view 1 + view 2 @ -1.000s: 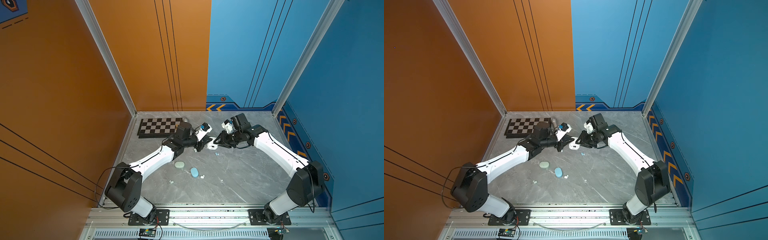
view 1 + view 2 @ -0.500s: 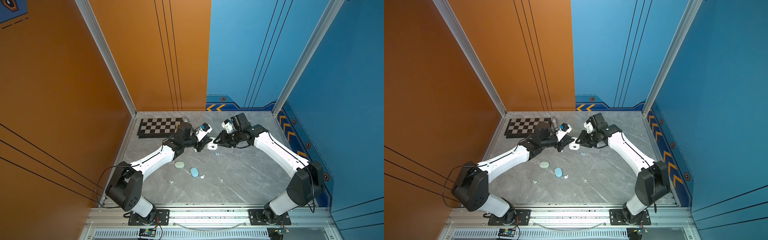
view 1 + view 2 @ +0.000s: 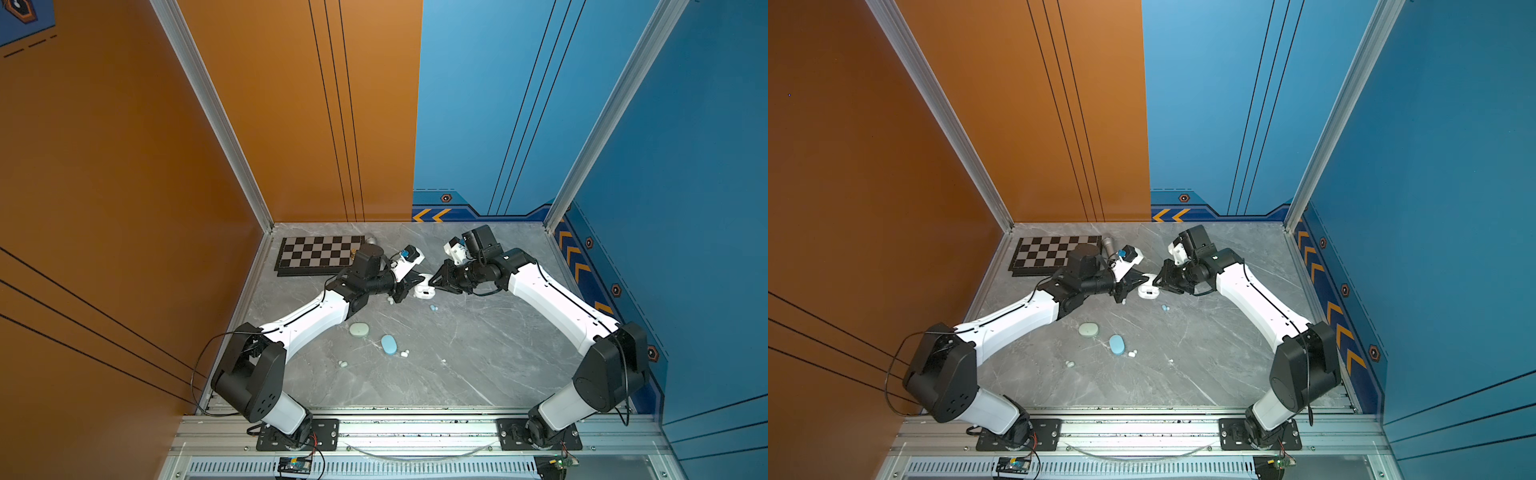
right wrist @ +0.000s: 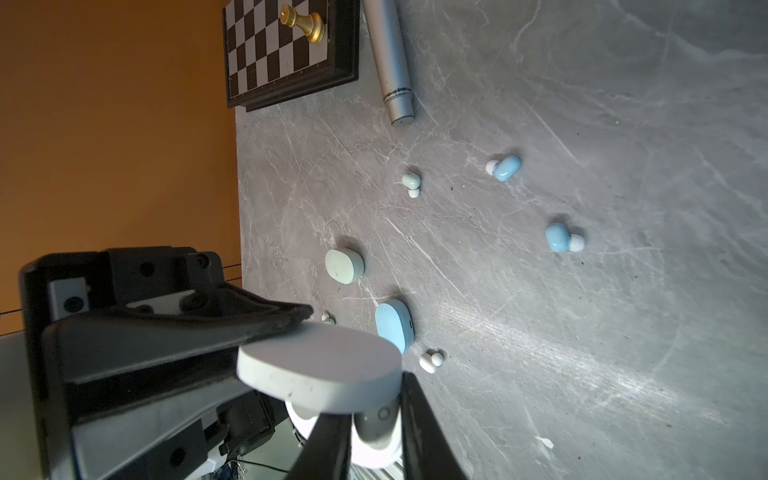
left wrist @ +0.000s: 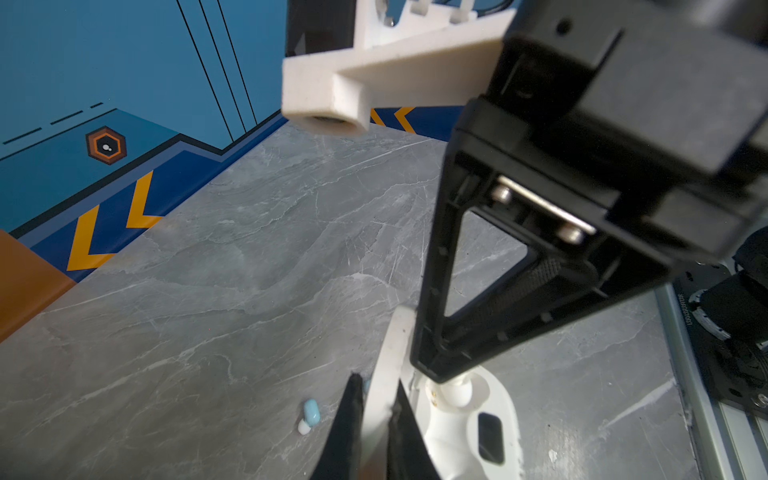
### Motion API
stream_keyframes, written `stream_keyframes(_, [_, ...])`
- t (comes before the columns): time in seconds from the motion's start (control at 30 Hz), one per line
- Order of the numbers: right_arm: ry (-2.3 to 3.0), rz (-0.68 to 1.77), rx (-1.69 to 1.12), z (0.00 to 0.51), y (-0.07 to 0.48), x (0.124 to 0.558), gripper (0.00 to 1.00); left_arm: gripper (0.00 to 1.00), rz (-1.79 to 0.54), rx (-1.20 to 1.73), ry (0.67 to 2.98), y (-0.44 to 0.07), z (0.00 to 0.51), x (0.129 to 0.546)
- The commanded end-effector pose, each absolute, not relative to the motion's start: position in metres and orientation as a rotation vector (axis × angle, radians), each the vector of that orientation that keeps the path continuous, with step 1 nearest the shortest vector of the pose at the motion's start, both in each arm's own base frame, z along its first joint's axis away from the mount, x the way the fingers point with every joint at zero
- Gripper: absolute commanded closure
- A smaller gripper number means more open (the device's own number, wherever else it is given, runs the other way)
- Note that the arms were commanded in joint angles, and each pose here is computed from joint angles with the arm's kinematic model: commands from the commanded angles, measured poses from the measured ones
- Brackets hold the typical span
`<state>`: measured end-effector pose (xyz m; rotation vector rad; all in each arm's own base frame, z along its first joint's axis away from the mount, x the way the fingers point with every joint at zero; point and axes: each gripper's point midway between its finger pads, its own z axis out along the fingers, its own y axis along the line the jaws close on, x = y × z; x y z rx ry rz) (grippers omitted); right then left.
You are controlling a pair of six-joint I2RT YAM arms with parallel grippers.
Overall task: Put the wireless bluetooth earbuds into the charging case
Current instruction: 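Lower the earbud into a slot of the case held by the left gripper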
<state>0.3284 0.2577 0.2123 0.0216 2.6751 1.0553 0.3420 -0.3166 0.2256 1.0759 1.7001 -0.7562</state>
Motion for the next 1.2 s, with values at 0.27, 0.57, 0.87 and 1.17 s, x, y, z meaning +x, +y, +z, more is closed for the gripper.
stream_keyframes(0.27, [2.599,1.04,-0.106,0.233,0.268,0.326,0.82,1.0,-0.774,1.073,1.671,-0.321,0.237,0.347])
stream_keyframes(0.57, [2.605,0.982,-0.188,0.23,0.271,0.316,0.79,1.0,-0.777,1.066,1.675,-0.32,0.237,0.347])
stream_keyframes(0.87, [2.583,0.99,-0.201,0.239,0.274,0.317,0.69,1.0,-0.782,1.068,1.677,-0.321,0.236,0.346])
stream_keyframes(1.17, [2.557,0.999,-0.194,0.249,0.274,0.319,0.67,1.0,-0.783,1.068,1.686,-0.32,0.233,0.346])
